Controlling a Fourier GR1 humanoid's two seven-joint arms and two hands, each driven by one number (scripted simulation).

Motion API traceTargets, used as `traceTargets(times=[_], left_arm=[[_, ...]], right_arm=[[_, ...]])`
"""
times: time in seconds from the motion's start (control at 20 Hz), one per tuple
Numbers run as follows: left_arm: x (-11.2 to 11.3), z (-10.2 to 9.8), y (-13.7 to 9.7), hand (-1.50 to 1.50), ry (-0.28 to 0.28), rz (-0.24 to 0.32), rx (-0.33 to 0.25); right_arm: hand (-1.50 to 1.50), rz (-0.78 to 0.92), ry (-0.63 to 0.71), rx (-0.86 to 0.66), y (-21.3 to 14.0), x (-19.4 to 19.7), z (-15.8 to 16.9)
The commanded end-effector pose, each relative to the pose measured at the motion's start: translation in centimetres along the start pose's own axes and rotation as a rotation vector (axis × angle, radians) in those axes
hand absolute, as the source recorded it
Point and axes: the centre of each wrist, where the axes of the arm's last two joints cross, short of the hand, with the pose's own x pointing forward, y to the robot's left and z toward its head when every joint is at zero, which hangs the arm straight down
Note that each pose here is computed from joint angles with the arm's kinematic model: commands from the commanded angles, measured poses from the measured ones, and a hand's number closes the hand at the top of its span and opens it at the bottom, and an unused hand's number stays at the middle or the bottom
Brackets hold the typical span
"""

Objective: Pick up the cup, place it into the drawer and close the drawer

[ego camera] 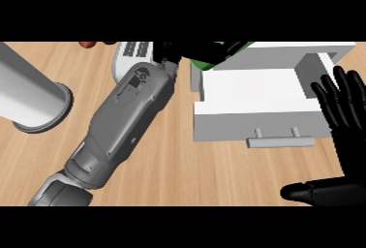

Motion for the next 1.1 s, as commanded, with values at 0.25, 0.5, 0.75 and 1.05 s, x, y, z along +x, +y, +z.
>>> traceTargets(times=[0.25,0.5,0.75,1.05], left_arm=[[-0.9,-1.4,-1.7,1.5,0.067,-0.061,0.009],[-2.9,-0.3,-1.9,1.5,0.101,-0.132,-0.017],[-2.9,-0.1,-2.7,1.5,0.121,-0.147,-0.062],[-3.7,-0.1,-2.4,1.5,0.143,-0.299,-0.049]], right_arm=[[-1.5,0.0,-0.013,0.01,-1.5,-0.9,0.7],[-1.5,-0.028,-0.031,0.032,1.7,0.3,-2.1],[-1.5,-0.016,-0.03,0.041,0.9,-0.9,-1.6],[-1.5,-0.031,-0.041,0.092,1.7,-0.2,-1.3]])
